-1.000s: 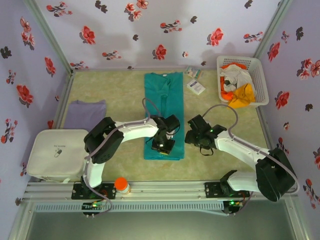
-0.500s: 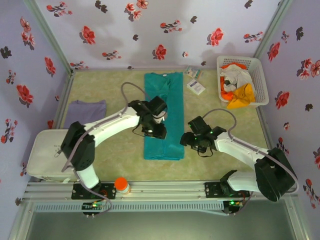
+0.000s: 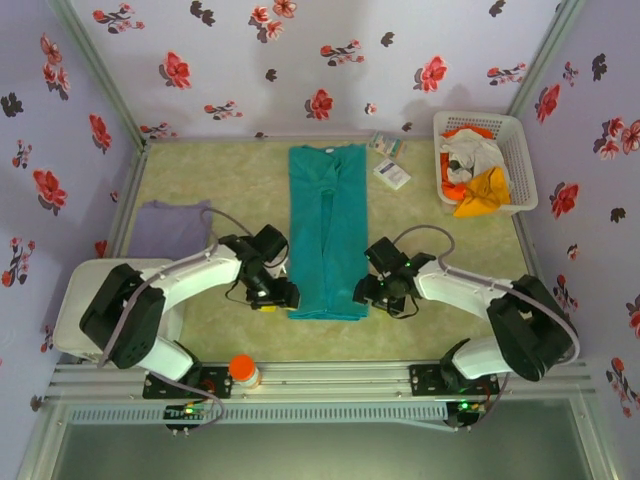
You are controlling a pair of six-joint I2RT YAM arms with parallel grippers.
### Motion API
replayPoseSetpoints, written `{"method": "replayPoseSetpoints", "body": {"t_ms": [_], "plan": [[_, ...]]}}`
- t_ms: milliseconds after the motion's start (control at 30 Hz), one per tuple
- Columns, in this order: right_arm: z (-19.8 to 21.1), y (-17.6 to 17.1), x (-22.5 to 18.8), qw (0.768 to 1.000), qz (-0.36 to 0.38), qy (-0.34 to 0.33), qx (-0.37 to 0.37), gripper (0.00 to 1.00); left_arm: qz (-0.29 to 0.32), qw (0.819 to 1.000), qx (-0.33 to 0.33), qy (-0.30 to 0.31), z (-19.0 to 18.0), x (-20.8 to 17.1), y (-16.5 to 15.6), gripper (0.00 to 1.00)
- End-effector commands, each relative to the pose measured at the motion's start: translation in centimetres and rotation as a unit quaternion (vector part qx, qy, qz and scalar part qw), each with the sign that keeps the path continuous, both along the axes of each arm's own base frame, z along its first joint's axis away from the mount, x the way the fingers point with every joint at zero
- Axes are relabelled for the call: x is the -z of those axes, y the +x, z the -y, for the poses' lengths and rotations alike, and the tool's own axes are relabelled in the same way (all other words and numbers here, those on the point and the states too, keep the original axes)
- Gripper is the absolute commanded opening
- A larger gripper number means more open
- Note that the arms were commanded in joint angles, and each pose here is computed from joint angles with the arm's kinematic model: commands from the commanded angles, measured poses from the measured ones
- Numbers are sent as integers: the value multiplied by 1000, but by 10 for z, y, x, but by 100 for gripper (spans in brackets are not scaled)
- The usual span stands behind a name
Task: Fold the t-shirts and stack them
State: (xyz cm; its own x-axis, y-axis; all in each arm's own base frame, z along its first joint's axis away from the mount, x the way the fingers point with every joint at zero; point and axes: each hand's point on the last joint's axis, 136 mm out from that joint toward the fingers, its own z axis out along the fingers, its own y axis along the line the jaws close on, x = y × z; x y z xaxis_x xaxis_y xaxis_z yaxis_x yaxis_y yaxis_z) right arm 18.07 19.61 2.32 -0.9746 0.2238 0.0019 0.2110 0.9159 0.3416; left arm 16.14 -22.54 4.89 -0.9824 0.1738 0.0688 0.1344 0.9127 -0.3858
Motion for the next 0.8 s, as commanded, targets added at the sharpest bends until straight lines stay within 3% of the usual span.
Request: {"method": "replayPoseSetpoints", "body": {"t_ms": [0,167,767], "plan": [[-13,-1,-3,1000,-6,4,-19,58,3,999,-23,-45,13,-2,4,58],[-23,-5,1,999,-10,0,-41,52,-24,998,-33,-42,14,12,-1,57],[-33,-5,-3,997,12,-23,-70,37,-39,997,-54,-32,20,29,8,31]]}}
